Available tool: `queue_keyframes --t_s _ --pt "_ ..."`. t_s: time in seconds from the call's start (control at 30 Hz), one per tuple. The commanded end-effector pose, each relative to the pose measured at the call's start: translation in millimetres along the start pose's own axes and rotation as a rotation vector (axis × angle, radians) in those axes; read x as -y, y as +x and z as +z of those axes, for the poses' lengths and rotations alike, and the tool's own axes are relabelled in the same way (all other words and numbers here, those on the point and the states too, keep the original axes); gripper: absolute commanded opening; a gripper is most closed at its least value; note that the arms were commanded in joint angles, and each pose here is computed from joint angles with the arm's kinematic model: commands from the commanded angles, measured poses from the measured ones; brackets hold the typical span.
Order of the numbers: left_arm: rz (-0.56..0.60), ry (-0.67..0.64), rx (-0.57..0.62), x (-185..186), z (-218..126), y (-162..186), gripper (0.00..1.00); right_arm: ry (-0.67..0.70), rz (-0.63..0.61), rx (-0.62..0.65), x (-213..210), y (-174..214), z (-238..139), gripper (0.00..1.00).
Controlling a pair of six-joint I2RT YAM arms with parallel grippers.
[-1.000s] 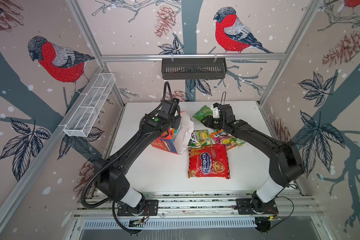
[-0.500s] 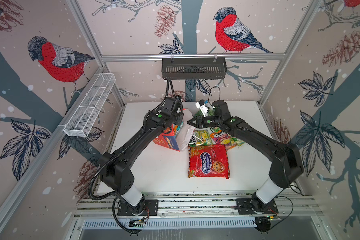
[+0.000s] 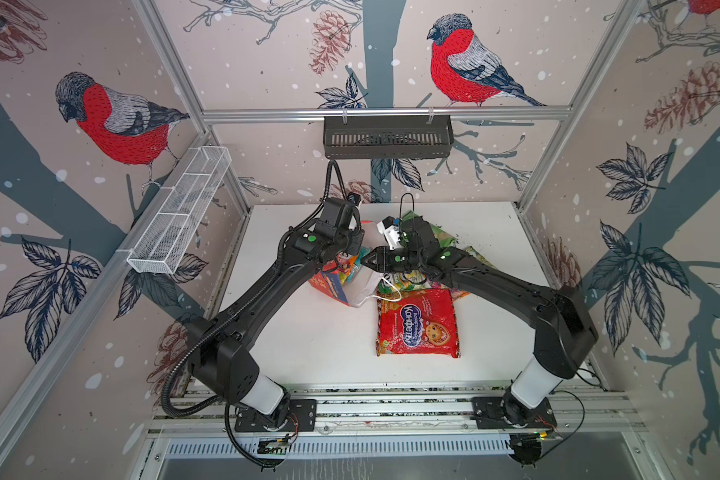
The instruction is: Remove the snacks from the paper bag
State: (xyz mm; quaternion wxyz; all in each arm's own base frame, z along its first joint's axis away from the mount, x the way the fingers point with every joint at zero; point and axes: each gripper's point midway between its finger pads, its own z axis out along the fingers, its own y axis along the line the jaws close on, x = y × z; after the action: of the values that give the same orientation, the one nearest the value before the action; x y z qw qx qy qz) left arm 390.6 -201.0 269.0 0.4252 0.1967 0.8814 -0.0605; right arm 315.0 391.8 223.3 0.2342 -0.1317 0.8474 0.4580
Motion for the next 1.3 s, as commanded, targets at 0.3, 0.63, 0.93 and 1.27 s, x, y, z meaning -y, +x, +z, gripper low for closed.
queue_keyframes --t_s 0.3,0.63,0.93,1.27 --pt "0.058 0.062 0.129 4.0 -40.9 22.0 0.00 0.147 -0.012 0.128 -3.1 0.1 -4.9 0.34" --pt "0.012 0.094 0.150 9.2 -38.2 17.7 0.00 0.042 -0.130 0.105 -25.2 0.5 -3.7 0.35" --pt "-0.061 0.044 0.036 -1.0 -21.6 10.5 0.00 0.025 -0.174 0.035 -27.0 2.7 3.8 0.34" --pt "-0.073 0.066 -0.007 5.0 -8.1 -13.5 0.00 0.070 -0.108 0.127 -13.5 -19.7 -9.9 0.39"
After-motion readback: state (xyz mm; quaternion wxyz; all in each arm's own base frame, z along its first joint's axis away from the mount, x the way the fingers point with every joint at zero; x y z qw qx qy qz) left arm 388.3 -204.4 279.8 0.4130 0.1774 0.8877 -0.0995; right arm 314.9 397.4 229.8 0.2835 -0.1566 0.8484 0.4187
